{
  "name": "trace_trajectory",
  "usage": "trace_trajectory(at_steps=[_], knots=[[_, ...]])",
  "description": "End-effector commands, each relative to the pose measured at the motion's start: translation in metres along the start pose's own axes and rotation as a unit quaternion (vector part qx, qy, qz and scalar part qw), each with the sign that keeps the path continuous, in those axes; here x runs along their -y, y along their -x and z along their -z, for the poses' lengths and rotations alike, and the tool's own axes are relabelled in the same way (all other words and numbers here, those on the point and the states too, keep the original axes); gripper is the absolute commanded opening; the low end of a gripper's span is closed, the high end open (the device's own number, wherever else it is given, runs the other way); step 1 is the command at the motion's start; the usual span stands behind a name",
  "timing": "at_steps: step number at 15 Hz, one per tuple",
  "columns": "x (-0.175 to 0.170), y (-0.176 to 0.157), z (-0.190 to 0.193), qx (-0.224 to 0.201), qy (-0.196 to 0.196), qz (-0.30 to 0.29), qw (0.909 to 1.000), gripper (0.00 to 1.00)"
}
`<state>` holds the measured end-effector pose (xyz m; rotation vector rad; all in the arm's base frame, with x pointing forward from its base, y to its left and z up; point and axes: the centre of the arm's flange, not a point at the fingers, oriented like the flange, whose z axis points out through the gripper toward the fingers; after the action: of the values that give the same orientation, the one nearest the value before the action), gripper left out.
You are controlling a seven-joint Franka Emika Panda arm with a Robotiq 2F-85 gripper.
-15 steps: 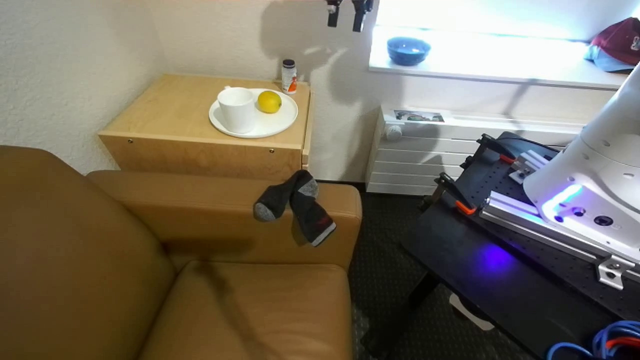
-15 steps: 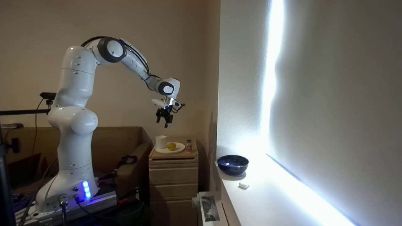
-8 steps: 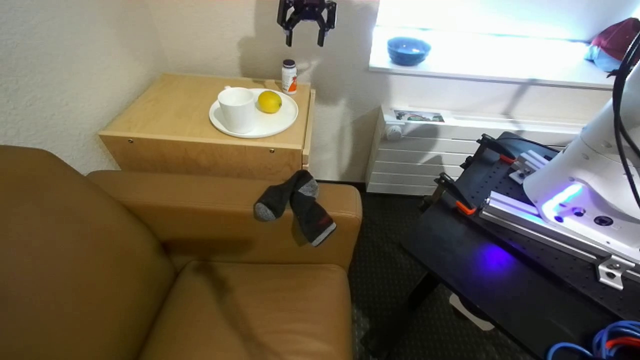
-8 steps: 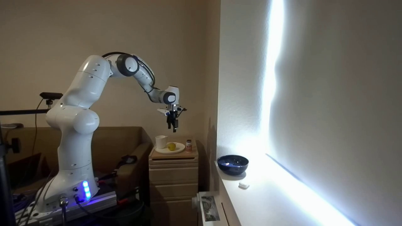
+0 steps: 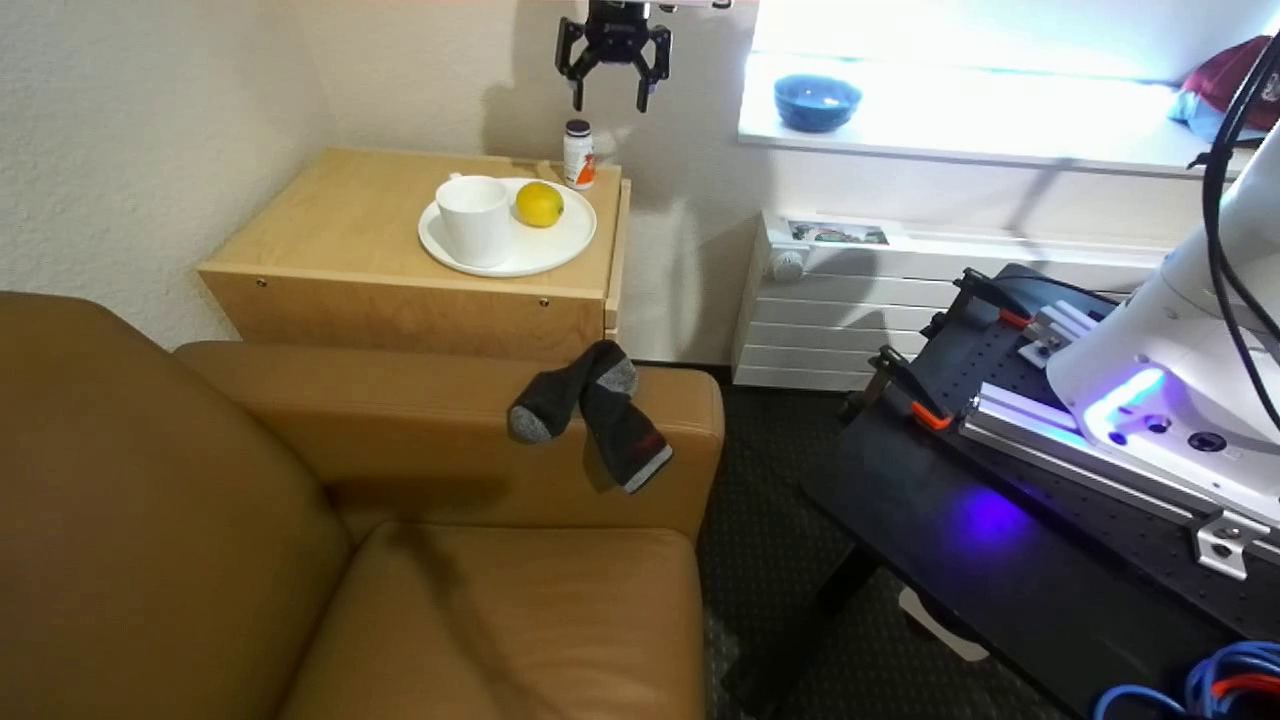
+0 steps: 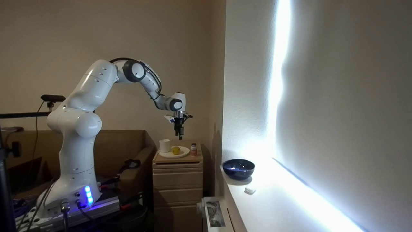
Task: Pick the bottle on the drawer and put it on the windowsill
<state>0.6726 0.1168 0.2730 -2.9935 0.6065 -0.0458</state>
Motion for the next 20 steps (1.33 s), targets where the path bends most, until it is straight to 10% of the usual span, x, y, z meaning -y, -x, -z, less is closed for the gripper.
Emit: trace_trajectory(at_steps=[1,8,20], knots=[[0.003,-0.034,-0.035,-0.043,-0.009,-0.082,0.9957,1.00],[-0.001,-0.072,-0.055,-0.107,-0.060,-0.192,0.9738,1.00],[0.011,-0.096,-0.041,-0.086,0.002,-0.173,0.9812,1.00]])
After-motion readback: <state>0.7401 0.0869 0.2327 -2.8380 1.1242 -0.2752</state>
